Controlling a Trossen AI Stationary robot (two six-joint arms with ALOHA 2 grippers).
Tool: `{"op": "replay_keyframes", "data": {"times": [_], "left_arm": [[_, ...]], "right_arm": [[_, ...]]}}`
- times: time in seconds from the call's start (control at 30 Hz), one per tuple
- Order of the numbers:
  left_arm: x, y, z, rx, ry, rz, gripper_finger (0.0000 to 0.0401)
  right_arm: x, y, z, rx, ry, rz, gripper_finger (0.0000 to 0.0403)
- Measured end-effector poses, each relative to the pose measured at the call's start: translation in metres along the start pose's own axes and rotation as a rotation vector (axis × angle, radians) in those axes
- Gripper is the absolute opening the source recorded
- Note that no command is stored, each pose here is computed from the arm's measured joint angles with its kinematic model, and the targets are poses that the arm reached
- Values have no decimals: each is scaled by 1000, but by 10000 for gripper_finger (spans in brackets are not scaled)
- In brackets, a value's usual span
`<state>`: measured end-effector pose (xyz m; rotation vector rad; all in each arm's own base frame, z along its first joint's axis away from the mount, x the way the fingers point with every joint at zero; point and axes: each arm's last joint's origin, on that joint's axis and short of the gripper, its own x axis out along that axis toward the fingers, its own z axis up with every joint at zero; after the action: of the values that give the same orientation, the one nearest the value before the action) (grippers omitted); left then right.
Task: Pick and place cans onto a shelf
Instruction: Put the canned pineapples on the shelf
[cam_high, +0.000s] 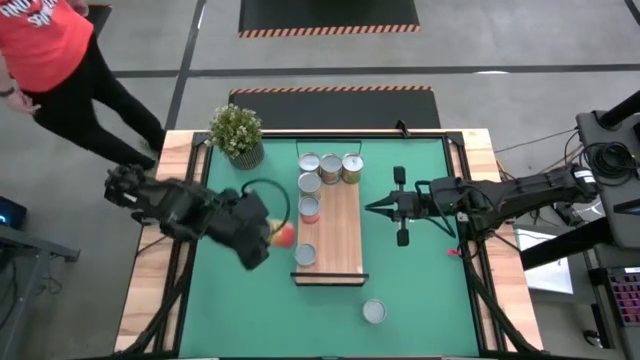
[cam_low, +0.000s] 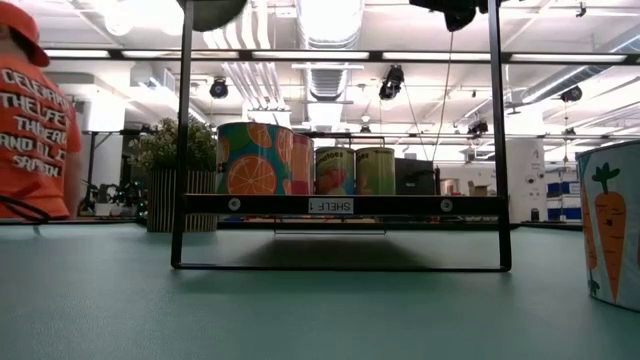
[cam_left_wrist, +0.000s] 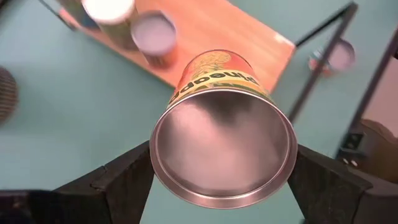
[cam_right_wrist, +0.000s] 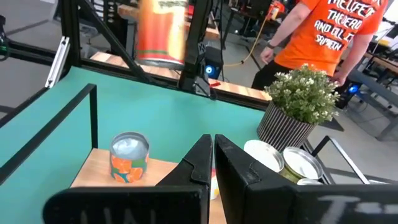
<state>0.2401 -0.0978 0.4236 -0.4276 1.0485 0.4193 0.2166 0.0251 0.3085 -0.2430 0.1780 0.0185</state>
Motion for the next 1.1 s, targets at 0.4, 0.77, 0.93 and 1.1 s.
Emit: {"op": "replay_keyframes", "data": {"times": [0.4,0.77,0.93,1.1], "left_arm": [[32,-9,72,190,-44,59,309],[78,-23,102,331,26,64,309],[101,-27,108,356,60,85,309],[125,-33,115,382,73,81,309]], "right_arm": [[-36,-3,-7,12,-93,-20,9],[-51,-4,-12,17,-134,-26,9],[-52,-4,-13,7,-136,-28,9],[-52,-4,-13,7,-136,-28,9]]}}
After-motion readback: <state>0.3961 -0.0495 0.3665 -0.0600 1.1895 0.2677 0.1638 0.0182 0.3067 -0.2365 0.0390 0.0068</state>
